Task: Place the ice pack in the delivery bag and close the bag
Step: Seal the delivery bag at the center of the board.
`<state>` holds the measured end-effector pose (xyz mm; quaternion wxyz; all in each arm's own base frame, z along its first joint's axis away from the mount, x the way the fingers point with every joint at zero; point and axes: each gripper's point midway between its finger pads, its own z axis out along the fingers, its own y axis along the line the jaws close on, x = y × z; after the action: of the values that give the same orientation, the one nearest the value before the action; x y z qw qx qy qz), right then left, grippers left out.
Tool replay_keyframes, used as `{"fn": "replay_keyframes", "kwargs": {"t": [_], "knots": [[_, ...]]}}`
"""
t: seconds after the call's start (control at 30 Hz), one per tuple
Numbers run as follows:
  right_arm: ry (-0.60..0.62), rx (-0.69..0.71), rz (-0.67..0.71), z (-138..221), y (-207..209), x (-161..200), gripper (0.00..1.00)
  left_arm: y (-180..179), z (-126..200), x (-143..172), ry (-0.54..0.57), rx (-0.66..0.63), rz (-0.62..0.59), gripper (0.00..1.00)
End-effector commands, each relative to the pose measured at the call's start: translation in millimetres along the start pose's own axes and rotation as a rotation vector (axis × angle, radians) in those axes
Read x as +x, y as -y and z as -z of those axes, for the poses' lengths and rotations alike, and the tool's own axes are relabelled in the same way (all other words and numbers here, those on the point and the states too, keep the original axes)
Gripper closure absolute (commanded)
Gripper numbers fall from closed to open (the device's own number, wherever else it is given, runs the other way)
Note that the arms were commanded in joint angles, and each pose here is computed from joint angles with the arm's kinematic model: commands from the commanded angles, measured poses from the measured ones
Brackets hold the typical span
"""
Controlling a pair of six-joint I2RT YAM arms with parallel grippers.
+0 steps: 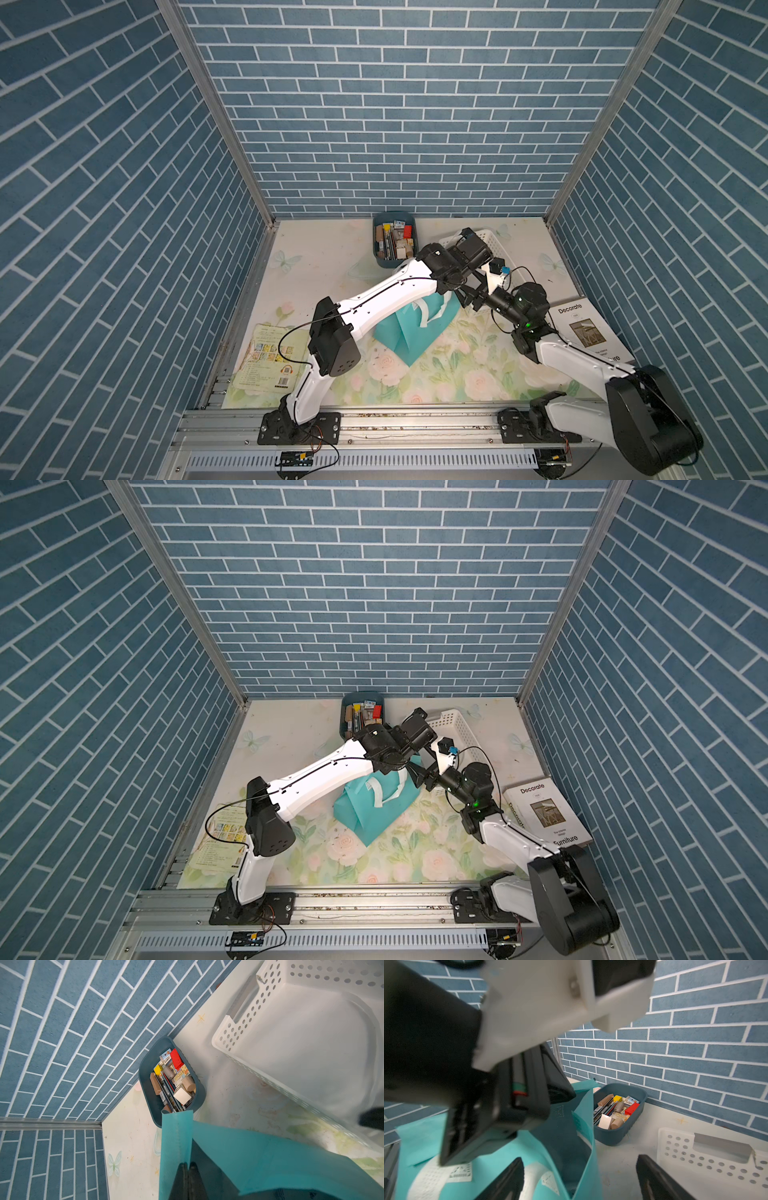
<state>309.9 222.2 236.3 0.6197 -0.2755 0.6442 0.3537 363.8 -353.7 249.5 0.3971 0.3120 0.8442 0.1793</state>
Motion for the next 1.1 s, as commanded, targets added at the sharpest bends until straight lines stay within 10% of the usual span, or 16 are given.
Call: {"fn": "replay_keyframes", "kwargs": {"t": [0.0,0.73,1.07], "knots": [[0.012,-0.039,-0.002,-14,1,-10,0.24,4,9,0,0.015,0.026,0.016,1.0],[0.028,-0.209,-0.139,-39,3,11,0.87,5,25,1,0.077,0.093,0.079,1.0],[-0.005,-0.431,-0.203,-46,-20,21,0.85,0,35,-3,0.13,0.097,0.114,1.0]]}}
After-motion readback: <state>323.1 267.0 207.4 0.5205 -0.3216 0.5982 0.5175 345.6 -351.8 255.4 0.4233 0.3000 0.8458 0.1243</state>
